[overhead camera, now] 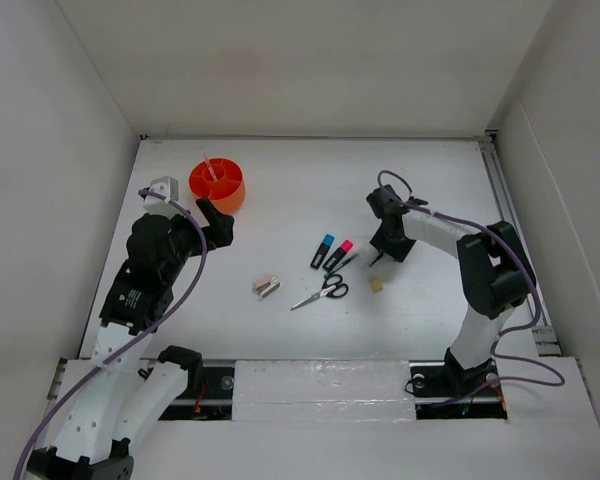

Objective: Sort the stationery into containers
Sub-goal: Pick up the pen from the center of the board.

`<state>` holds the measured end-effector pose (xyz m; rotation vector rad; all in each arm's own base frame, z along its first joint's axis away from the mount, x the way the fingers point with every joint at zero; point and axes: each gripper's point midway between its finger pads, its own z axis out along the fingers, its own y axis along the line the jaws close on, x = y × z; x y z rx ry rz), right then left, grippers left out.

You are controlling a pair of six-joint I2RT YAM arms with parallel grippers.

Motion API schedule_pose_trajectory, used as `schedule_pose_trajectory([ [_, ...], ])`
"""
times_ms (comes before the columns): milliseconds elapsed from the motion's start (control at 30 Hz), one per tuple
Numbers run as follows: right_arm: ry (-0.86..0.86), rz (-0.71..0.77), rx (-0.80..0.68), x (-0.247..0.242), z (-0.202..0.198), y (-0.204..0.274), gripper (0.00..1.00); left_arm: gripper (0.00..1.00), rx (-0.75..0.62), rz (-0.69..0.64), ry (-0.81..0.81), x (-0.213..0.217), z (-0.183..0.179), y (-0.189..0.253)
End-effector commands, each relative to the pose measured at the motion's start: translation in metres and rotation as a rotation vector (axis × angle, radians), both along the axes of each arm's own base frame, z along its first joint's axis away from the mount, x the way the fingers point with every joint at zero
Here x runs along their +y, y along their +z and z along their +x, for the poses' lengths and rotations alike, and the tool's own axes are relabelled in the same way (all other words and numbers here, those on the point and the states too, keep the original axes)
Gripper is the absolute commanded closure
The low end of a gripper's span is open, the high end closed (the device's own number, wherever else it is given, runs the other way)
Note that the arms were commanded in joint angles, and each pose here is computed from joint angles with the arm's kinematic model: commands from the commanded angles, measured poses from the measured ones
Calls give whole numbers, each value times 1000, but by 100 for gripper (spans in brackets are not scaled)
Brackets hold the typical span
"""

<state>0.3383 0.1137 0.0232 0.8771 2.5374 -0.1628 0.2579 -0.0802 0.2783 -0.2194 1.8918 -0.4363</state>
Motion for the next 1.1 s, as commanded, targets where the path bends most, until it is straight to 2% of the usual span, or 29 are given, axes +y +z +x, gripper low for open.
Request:
schedule_pose_trajectory([
  [0, 15, 49, -21, 3, 7, 4, 47, 0, -45, -1, -8, -1, 3, 9],
  [33, 15, 49, -21, 3, 7, 4, 57, 0, -54, -3, -8, -1, 1, 12],
  [133, 23, 41, -9, 3, 6, 4, 73, 0, -54, -3, -8, -1, 1, 12],
  [200, 31, 30, 12, 1, 3, 0, 80, 0, -63, -6, -8, 0, 0, 14],
  [233, 31, 30, 12, 1, 3, 0, 87, 0, -63, -6, -8, 0, 0, 14],
  [300, 31, 30, 12, 1, 3, 0, 89, 0, -86, -10, 1, 2, -4, 20],
  [333, 34, 38, 15, 3, 2, 0, 92, 0, -86, -10, 1, 2, -4, 20],
  [367, 23, 42, 7, 1, 6, 2, 100, 0, -86, -10, 1, 2, -4, 20],
  [433, 25, 43, 27, 1, 3, -1, 100, 0, -86, -10, 1, 2, -4, 20],
  [600, 48, 97, -40, 6, 10, 9, 100, 0, -74, -13, -22, -2, -3, 17],
  [733, 55, 160, -209, 12, 25, 51, 100, 0, -70, -15, -138, -22, -3, 16],
  [767, 58, 186, -281, 14, 30, 74, 100, 0, -67, -24, -172, -28, -3, 13],
  [800, 70, 226, -338, 20, 36, 88, 100, 0, -75, -35, -251, -40, -8, 16],
  [900, 205, 287, -500, 49, 43, 139, 100, 0, -112, -64, -428, -66, -22, 24],
  [1033, 502, 405, -690, 125, 32, 208, 100, 0, -130, -105, -623, -91, -40, 26],
  [1067, 578, 437, -718, 153, 19, 221, 100, 0, -129, -111, -644, -94, -43, 27],
])
